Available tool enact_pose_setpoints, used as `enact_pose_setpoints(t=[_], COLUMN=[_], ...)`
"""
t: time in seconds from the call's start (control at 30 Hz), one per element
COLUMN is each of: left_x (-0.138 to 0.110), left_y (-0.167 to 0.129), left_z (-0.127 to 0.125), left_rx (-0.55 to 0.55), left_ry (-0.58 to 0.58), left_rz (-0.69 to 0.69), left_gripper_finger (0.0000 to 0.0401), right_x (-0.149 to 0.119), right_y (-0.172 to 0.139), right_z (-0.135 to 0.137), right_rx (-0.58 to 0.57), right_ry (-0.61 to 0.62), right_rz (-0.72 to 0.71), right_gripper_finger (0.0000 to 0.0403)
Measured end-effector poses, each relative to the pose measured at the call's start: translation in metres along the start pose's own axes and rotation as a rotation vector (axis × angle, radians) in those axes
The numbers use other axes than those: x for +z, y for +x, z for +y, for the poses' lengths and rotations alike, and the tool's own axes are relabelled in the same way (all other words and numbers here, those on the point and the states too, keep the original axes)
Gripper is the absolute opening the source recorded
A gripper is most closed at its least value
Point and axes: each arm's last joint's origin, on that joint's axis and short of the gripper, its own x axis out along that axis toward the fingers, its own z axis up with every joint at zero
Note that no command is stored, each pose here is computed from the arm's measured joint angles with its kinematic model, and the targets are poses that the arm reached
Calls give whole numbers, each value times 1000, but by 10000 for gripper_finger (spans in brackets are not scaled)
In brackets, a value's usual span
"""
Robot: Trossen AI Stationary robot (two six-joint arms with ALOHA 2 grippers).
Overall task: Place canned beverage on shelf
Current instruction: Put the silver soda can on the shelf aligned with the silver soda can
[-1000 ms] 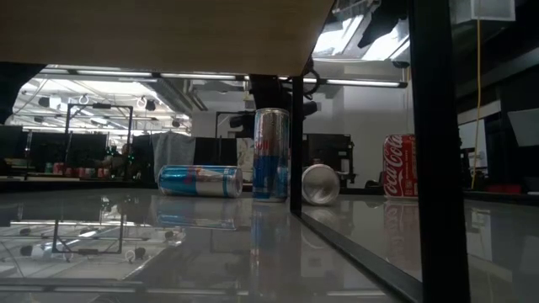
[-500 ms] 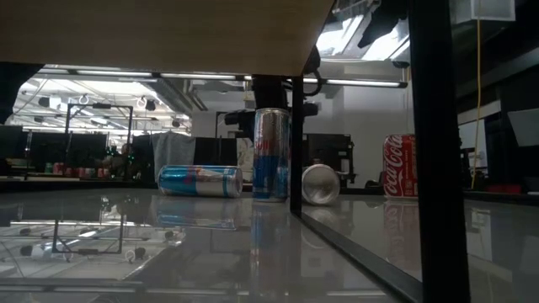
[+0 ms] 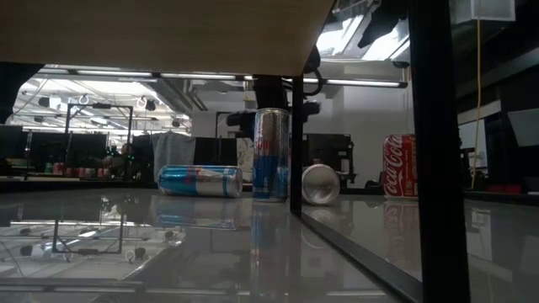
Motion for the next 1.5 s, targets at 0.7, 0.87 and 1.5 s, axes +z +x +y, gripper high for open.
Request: enact_pose_setpoints(t=[0.7,0.87,1.5], left_x=[2,1,2], left_y=[0,0,0], left_z=[-4,-4,-4], left_rx=[-59,-69,-85], left_ry=[90,91,116], left_rz=[10,25,45], left_gripper_finger=[321,321,321], right_x=[0,0,-4], right_y=[0,0,0], right_z=[0,0,2], right_rx=[0,0,15], right_ry=[0,0,3], right_rz=[0,0,36], right_gripper_finger=[376,376,376])
